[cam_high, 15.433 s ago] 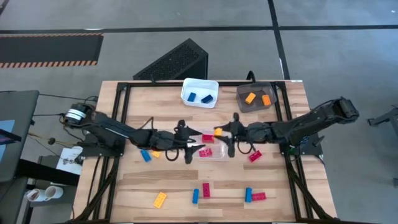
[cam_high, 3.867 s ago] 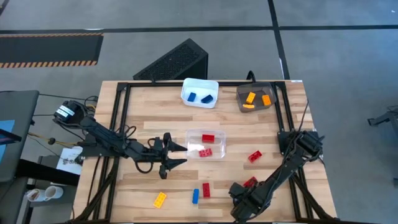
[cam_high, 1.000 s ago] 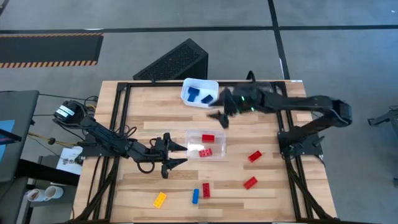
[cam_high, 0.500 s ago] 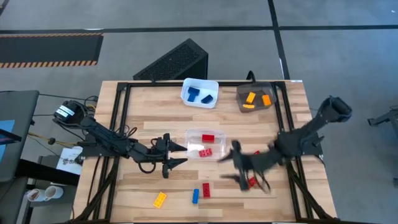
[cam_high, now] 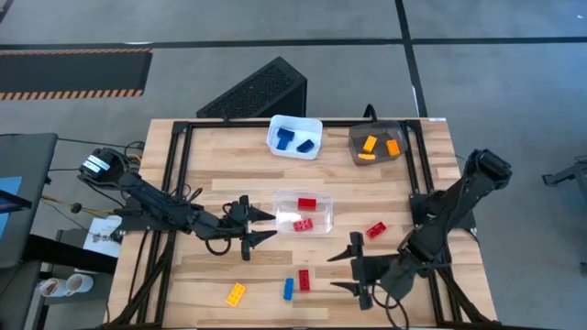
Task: Sort & place blocks by color
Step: Put the top right red block into the transparent bin
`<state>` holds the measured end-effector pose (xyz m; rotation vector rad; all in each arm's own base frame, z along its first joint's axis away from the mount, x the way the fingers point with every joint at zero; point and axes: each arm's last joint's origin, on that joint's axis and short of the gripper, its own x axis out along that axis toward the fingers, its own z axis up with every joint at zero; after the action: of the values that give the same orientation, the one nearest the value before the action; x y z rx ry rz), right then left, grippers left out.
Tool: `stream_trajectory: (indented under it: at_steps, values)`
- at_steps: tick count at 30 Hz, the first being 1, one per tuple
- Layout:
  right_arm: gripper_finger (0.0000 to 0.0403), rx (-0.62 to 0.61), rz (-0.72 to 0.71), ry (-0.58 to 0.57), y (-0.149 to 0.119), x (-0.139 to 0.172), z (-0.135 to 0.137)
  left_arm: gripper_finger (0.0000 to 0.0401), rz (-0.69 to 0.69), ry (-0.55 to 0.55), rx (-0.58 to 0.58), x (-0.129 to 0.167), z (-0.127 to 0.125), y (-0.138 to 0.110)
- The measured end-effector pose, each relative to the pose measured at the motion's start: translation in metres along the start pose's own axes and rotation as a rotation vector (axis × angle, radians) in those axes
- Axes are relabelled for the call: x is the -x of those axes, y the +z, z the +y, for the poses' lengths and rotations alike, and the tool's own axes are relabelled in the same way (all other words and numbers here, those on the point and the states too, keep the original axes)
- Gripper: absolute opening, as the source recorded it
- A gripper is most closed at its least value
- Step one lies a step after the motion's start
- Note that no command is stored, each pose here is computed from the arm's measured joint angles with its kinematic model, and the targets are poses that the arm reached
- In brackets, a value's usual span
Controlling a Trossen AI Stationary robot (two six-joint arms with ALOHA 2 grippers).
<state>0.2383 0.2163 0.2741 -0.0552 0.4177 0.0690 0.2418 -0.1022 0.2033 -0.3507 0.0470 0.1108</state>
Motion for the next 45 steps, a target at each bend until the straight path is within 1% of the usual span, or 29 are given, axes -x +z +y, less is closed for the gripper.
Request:
stream_trajectory:
  at_steps: [4,6,7,8,10,12,14,18,23,26,27,32,35,38,41,45]
  values:
    - [0.0283,0.000,0.020,-0.018,-0.001,-0.002,-0.004,0.0217,0.003,0.001,-0.001,0.000,0.000,0.000]
    - [0.0281,0.005,0.063,-0.035,-0.012,-0.003,-0.007,0.0217,0.004,0.002,-0.002,0.000,0.000,0.000]
    - [0.0281,-0.007,0.086,-0.056,-0.022,-0.003,-0.012,0.0217,0.006,0.002,0.000,0.000,0.000,-0.001]
    - [0.0281,-0.027,0.105,-0.087,-0.033,-0.002,-0.020,0.0217,0.007,0.003,0.005,0.000,0.000,-0.001]
    - [0.0281,-0.121,0.108,-0.142,-0.052,0.004,-0.039,0.0217,0.008,0.003,0.011,0.000,0.000,-0.001]
    - [0.0281,-0.222,0.077,-0.160,-0.068,0.011,-0.055,0.0217,0.009,0.004,0.010,0.000,0.000,-0.001]
    - [0.0281,-0.272,0.047,-0.153,-0.082,0.020,-0.066,0.0217,0.010,0.003,0.010,0.000,0.000,-0.001]
    - [0.0281,-0.342,-0.032,-0.113,-0.092,0.034,-0.079,0.0217,0.009,0.005,0.002,0.000,0.001,-0.001]
    - [0.0280,-0.351,-0.031,-0.115,-0.102,0.039,-0.085,0.0217,0.005,0.018,0.002,-0.001,0.003,0.000]
    - [0.0280,-0.339,-0.009,-0.126,-0.106,0.037,-0.086,0.0217,0.004,0.020,0.009,-0.001,0.003,0.000]
    - [0.0280,-0.353,0.001,-0.133,-0.107,0.037,-0.086,0.0217,0.004,0.019,0.015,-0.001,0.003,0.000]
    - [0.0281,-0.447,0.128,-0.198,-0.121,0.039,-0.096,0.0217,0.004,0.014,0.046,-0.001,0.002,0.000]
    - [0.0281,-0.527,0.232,-0.173,-0.126,0.041,-0.101,0.0217,0.008,0.011,0.046,-0.001,0.002,0.000]
    - [0.0281,-0.631,0.308,-0.138,-0.127,0.042,-0.107,0.0217,0.008,0.011,0.041,-0.001,0.002,0.000]
    - [0.0281,-0.634,0.415,-0.119,-0.131,0.044,-0.115,0.0217,0.007,0.011,0.039,-0.001,0.002,0.000]
    - [0.0281,-0.566,0.570,-0.092,-0.135,0.048,-0.127,0.0217,0.008,0.011,0.040,-0.001,0.002,0.000]
